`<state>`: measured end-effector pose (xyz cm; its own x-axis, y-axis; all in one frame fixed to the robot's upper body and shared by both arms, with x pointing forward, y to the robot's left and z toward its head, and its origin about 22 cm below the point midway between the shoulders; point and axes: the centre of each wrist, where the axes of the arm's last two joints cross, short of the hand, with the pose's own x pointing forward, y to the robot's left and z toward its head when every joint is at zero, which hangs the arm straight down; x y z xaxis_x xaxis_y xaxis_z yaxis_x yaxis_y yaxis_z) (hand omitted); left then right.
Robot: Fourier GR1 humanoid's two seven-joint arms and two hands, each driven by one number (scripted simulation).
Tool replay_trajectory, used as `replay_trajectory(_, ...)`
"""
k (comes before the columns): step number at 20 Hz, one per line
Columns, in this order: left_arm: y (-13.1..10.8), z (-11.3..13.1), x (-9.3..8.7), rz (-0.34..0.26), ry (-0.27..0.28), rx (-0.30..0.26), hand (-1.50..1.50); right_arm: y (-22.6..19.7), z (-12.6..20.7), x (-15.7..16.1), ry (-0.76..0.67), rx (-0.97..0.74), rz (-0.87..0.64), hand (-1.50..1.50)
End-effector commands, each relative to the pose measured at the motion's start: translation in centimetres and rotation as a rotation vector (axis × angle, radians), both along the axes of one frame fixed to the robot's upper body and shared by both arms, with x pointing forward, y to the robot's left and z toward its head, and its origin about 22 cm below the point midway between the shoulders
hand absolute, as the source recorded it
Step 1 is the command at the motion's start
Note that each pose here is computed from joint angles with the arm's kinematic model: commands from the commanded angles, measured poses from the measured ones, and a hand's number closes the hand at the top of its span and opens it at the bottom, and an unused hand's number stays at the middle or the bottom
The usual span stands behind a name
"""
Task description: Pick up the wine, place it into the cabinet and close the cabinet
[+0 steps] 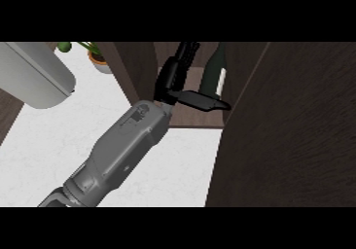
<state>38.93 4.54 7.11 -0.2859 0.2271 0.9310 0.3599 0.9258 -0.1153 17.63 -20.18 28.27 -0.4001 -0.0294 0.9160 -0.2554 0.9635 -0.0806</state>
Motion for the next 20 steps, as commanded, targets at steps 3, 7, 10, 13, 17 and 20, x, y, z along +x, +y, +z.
replay_trajectory(3, -1.5, 1.7, -5.3, -0.013, 0.024, -0.038, -1.5, 0.0, 0.7, -0.5, -0.003, 0.004, -0.019, -1.5)
replay_trajectory(7, -3.0, 2.0, -9.9, 0.013, 0.03, -0.095, -1.5, 0.6, 0.0, -1.6, -0.012, -0.001, 0.023, -1.5)
replay_trajectory(10, -3.6, 1.4, -13.0, 0.044, 0.06, -0.121, -1.5, 0.2, 0.9, -1.4, -0.005, -0.017, 0.035, -1.5)
replay_trajectory(13, -3.4, 0.9, -15.2, 0.066, 0.07, -0.163, -1.5, 0.8, 0.7, -2.0, -0.024, -0.011, 0.031, -1.5)
replay_trajectory(17, -1.8, 1.3, -17.6, 0.081, 0.077, -0.218, -1.5, 1.2, 1.4, -1.7, -0.032, -0.01, 0.01, -1.5)
replay_trajectory(20, -0.8, 1.1, -19.7, 0.089, 0.08, -0.226, 1.5, 0.0, -0.4, -3.6, -0.024, -0.023, 0.021, -1.5)
